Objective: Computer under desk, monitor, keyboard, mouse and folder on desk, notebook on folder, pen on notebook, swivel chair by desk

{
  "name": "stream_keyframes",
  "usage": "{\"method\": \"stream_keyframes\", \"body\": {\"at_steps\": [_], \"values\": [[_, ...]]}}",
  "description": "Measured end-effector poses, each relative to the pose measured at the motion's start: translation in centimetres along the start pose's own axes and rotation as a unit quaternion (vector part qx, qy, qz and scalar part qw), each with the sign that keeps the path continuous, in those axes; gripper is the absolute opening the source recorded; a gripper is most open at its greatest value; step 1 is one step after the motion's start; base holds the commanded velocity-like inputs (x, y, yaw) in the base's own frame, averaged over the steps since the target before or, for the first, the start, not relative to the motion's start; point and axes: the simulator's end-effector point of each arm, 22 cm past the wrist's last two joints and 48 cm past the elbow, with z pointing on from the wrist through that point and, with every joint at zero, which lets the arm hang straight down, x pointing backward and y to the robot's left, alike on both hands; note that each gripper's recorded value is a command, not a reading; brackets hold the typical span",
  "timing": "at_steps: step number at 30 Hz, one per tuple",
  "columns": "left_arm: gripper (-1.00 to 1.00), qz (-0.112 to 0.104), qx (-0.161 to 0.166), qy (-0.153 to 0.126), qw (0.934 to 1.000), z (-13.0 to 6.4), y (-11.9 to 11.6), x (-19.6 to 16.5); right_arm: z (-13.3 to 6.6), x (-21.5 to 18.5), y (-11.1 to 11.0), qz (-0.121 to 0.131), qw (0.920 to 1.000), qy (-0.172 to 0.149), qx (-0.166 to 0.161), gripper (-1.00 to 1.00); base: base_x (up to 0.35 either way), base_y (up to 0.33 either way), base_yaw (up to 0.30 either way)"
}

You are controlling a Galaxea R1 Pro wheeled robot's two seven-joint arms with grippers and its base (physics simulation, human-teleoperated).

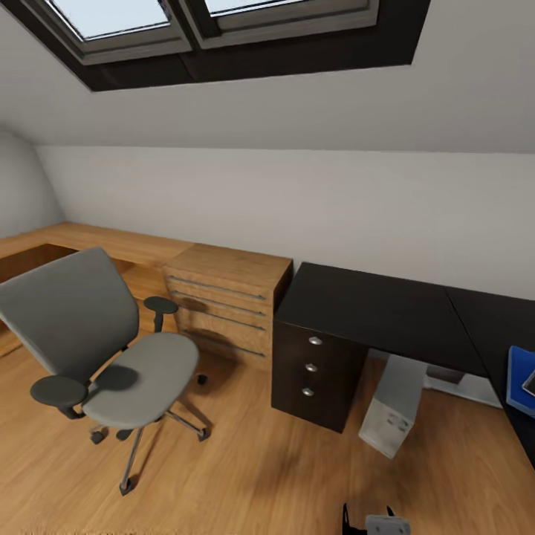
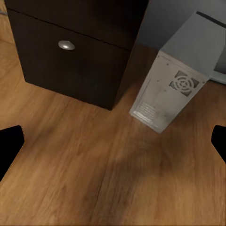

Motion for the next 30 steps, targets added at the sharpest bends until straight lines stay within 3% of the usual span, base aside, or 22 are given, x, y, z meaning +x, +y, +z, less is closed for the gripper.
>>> {"method": "stream_keyframes", "body": {"at_steps": [6, 9, 12, 15, 17, 18, 20, 21, 23, 24, 30], "values": [[1.00, 0.015, -0.016, 0.031, 0.9993, 0.1, 1.8, 2.1, -0.2, 0.2, -0.1, 0.003, 1.0000, -0.004, 0.002, 1.00, 0.000, 0.000, 0.192], [1.00, 0.029, -0.019, 0.069, 0.9970, -0.1, 2.1, 3.9, -2.0, -0.6, -0.5, 0.031, 0.9981, -0.054, 0.007, 1.00, 0.000, 0.000, 0.192], [1.00, 0.031, -0.014, 0.071, 0.9969, 0.0, 2.2, 4.0, -2.7, -0.6, -0.9, 0.039, 0.9968, -0.069, 0.009, 1.00, 0.000, 0.000, 0.185], [1.00, 0.006, 0.010, -0.012, 0.9999, 0.1, 1.0, 0.7, -2.8, -0.2, -1.2, 0.037, 0.9971, -0.066, 0.011, 1.00, 0.000, 0.000, 0.175], [1.00, 0.008, 0.015, -0.062, 0.9979, -0.3, 1.0, -0.7, -2.8, -0.1, -1.2, 0.037, 0.9972, -0.064, 0.011, 1.00, 0.000, 0.000, 0.172], [1.00, 0.026, 0.023, -0.102, 0.9942, -1.0, 0.6, -1.2, -2.9, 0.0, -1.3, 0.037, 0.9972, -0.064, 0.011, 1.00, 0.000, 0.000, 0.171], [1.00, 0.040, 0.041, -0.152, 0.9867, -2.1, -0.6, -2.2, -2.9, 0.1, -1.3, 0.036, 0.9973, -0.062, 0.011, 1.00, 0.000, 0.000, 0.170], [1.00, 0.039, 0.045, -0.171, 0.9835, -2.5, -1.0, -2.8, -2.9, 0.1, -1.3, 0.036, 0.9974, -0.062, 0.011, 1.00, 0.000, 0.000, 0.170], [1.00, 0.027, 0.063, -0.240, 0.9683, -4.3, -2.3, -5.1, -2.9, 0.2, -1.3, 0.036, 0.9974, -0.060, 0.012, 1.00, 0.000, 0.000, 0.169], [1.00, 0.020, 0.066, -0.262, 0.9626, -4.9, -2.6, -5.7, -2.9, 0.3, -1.3, 0.036, 0.9975, -0.060, 0.012, 1.00, 0.000, 0.000, 0.169], [1.00, 0.019, 0.064, -0.259, 0.9636, -5.1, -2.9, -5.2, -3.0, 0.6, -1.2, 0.036, 0.9977, -0.056, 0.011, 1.00, 0.000, 0.000, 0.169]]}}
